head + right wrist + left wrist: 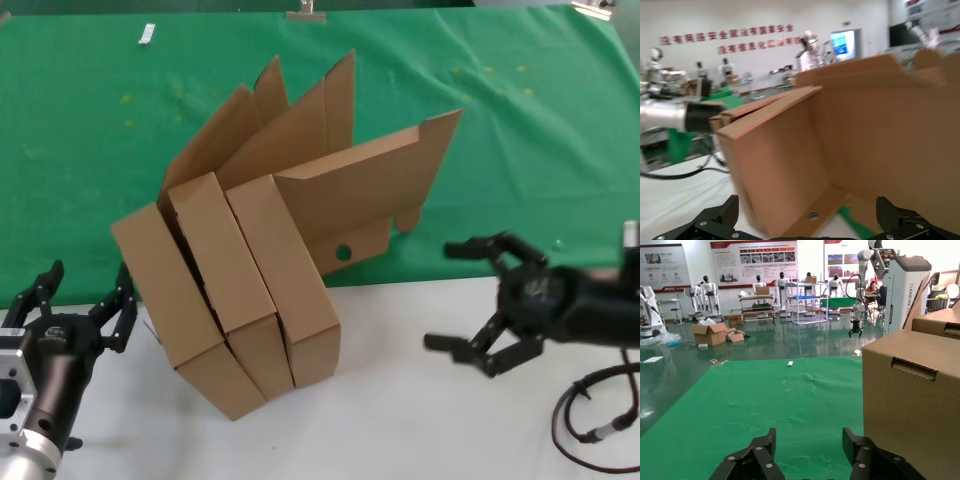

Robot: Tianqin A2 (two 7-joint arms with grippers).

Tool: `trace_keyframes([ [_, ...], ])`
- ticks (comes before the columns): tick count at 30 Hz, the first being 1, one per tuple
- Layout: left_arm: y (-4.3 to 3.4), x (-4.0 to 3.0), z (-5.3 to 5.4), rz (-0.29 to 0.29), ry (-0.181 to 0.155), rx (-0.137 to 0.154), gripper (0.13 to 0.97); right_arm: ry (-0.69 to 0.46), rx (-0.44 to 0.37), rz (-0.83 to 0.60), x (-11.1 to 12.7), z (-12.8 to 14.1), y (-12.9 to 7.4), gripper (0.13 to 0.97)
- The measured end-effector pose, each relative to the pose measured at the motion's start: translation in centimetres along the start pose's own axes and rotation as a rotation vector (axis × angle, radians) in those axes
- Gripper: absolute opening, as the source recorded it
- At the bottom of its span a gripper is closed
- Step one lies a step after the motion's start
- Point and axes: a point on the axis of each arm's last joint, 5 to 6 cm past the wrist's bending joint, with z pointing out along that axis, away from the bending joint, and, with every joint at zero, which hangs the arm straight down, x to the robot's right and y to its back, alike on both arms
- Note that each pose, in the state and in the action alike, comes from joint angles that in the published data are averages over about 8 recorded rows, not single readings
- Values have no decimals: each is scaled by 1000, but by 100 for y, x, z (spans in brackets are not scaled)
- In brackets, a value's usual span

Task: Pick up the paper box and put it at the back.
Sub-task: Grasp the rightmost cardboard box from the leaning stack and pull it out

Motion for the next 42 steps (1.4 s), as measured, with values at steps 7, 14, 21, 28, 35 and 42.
trace_keyframes([
  [7,0,0,0,0,0,0,523,-110,-43,18,-68,313,33,953],
  [14,0,0,0,0,0,0,679,-177,-65,12,-122,553,32,909],
  [21,0,0,0,0,0,0,826,-229,-73,-4,-179,767,29,832],
  [28,0,0,0,0,0,0,903,-255,-71,-17,-225,943,21,723],
  [35,0,0,0,0,0,0,933,-253,-76,-36,-251,1064,22,619],
  [42,0,0,0,0,0,0,966,-237,-83,-51,-258,1113,33,468],
])
